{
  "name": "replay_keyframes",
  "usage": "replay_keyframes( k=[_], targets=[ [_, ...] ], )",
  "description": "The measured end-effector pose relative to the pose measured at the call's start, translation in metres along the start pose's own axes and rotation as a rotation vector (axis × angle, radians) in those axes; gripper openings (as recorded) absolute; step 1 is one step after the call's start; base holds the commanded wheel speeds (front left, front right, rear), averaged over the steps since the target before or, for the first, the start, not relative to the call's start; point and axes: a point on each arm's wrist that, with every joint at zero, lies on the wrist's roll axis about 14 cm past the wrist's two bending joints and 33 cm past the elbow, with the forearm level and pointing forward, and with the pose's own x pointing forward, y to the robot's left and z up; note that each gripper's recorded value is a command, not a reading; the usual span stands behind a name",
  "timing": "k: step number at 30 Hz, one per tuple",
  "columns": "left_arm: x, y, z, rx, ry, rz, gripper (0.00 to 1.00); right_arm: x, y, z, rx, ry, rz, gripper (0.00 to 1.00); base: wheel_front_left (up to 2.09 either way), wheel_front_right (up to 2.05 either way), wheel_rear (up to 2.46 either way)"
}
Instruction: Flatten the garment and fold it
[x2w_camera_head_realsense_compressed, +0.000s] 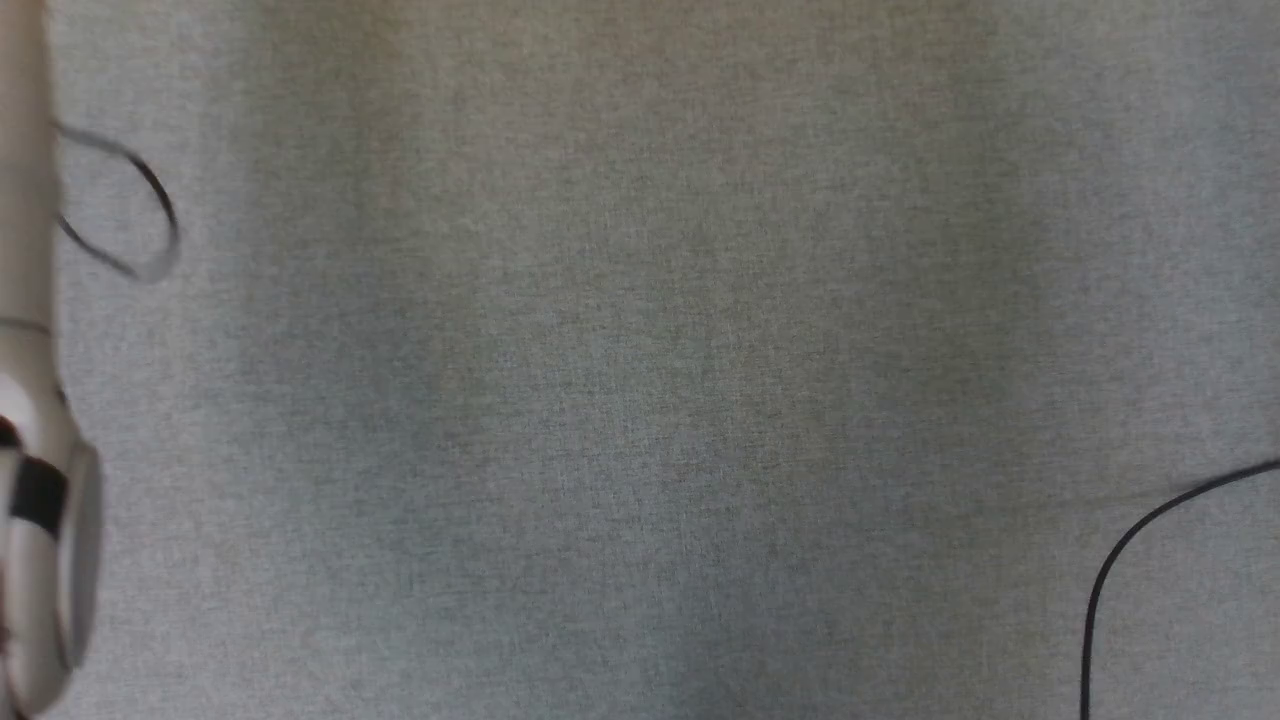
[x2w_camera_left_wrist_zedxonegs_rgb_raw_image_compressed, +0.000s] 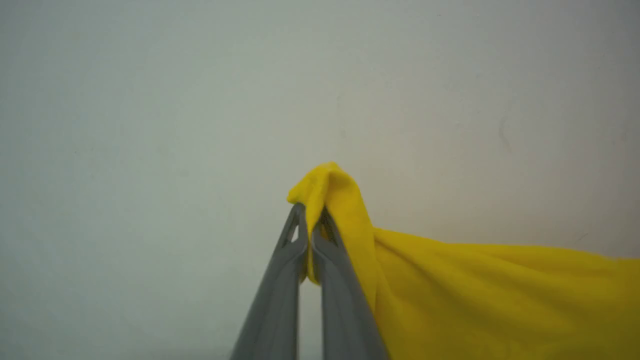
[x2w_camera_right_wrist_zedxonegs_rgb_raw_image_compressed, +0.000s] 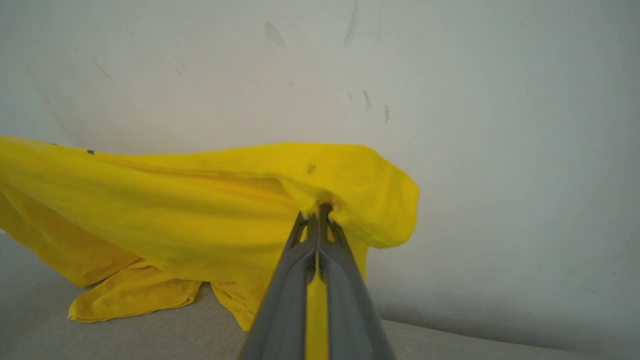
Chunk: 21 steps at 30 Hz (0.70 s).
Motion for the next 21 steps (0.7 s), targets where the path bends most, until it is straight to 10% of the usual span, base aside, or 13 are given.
replay_keyframes(
  k=[21],
  targets=[
    [-0.266, 0.06, -0.108, -0.172, 0.366, 0.158, 0.0, -0.2, 0.066, -0.116, 0.084, 0.269, 0.166, 0.0, 0.0, 0.0, 0.0]
  ],
)
